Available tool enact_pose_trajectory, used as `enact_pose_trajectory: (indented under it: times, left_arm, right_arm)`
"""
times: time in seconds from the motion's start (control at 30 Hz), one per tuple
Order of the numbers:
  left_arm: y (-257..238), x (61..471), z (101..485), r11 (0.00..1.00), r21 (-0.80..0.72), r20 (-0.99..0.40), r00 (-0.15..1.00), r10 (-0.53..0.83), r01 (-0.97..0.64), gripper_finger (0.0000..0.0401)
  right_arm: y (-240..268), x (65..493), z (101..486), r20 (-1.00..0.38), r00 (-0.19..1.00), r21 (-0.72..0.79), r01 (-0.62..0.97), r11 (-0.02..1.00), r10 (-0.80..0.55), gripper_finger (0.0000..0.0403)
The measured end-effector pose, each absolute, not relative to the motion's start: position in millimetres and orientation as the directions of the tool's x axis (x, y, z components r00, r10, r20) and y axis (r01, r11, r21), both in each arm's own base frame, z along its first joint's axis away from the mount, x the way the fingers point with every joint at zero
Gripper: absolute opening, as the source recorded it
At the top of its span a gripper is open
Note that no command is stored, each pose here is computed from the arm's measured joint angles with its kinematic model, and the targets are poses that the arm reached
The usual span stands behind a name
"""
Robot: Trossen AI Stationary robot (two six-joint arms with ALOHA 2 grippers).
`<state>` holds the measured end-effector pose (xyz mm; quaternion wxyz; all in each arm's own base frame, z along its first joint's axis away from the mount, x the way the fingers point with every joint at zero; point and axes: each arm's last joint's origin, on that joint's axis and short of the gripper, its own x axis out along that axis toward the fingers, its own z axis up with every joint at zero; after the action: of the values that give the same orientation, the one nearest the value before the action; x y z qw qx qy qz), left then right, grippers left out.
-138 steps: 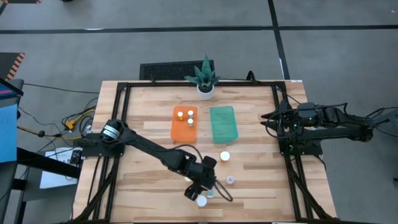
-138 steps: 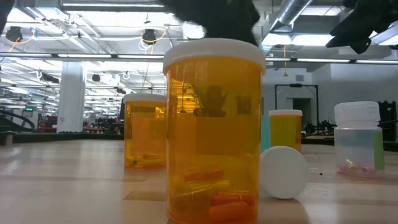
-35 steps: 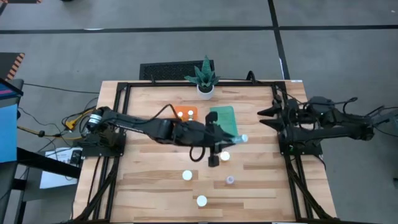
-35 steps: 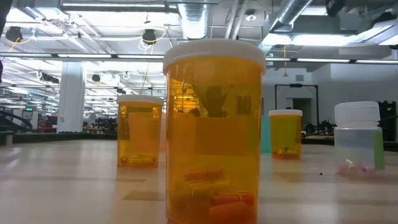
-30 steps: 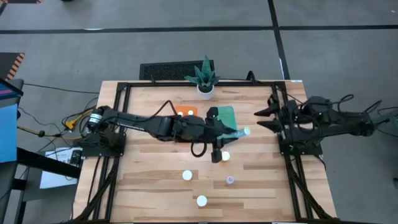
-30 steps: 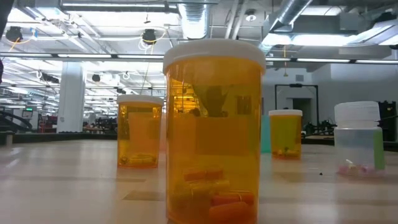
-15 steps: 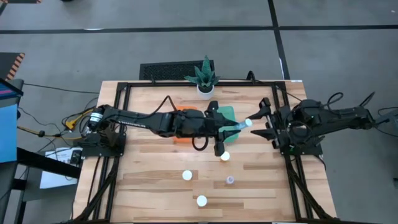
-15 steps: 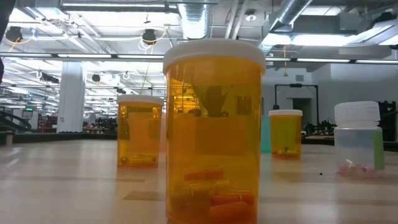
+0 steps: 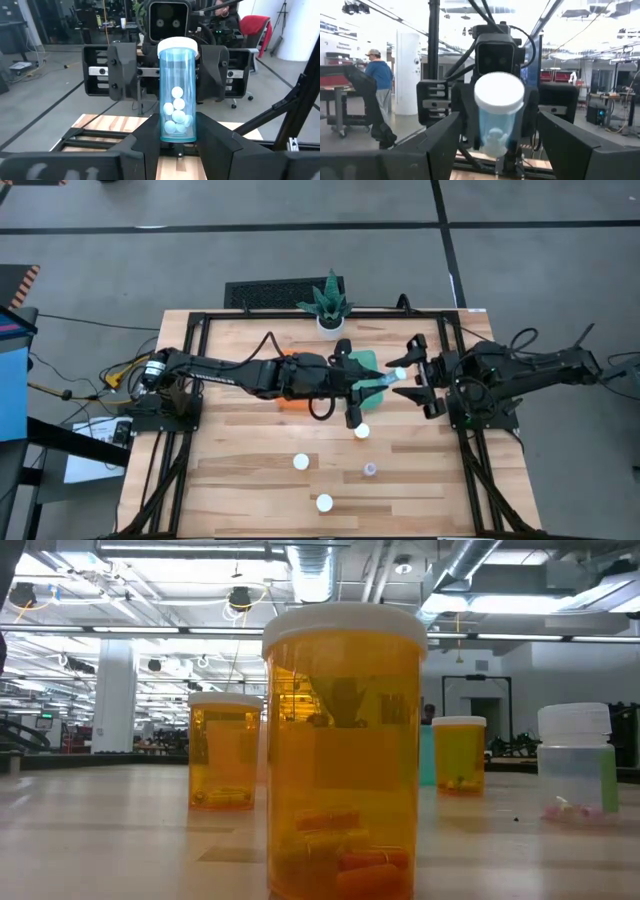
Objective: Pick and place medicine bottles into bin by pill shape (circle, oval)
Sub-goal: Put the blue pill bottle into the orange bin
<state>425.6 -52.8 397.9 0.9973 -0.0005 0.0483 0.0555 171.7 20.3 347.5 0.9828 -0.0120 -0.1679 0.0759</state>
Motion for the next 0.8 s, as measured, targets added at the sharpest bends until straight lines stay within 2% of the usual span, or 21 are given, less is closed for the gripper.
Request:
enact_pose_trajectory:
  times: [0.4,0.8]
  left_arm:
    - [-49.2,425.9,399.7,0.987,0.023,-0.077,0.984,0.159,-0.158,0.0105]
    - [-47.7,426.1,399.7,0.987,0.022,-0.078,0.984,0.163,-0.162,0.0105]
  right_arm:
    - [20.2,171.6,348.7,0.342,0.927,-0.051,-0.143,0.988,0.152,0.0277]
    - [18.7,171.8,348.7,0.342,0.934,-0.035,-0.093,0.995,0.099,0.0210]
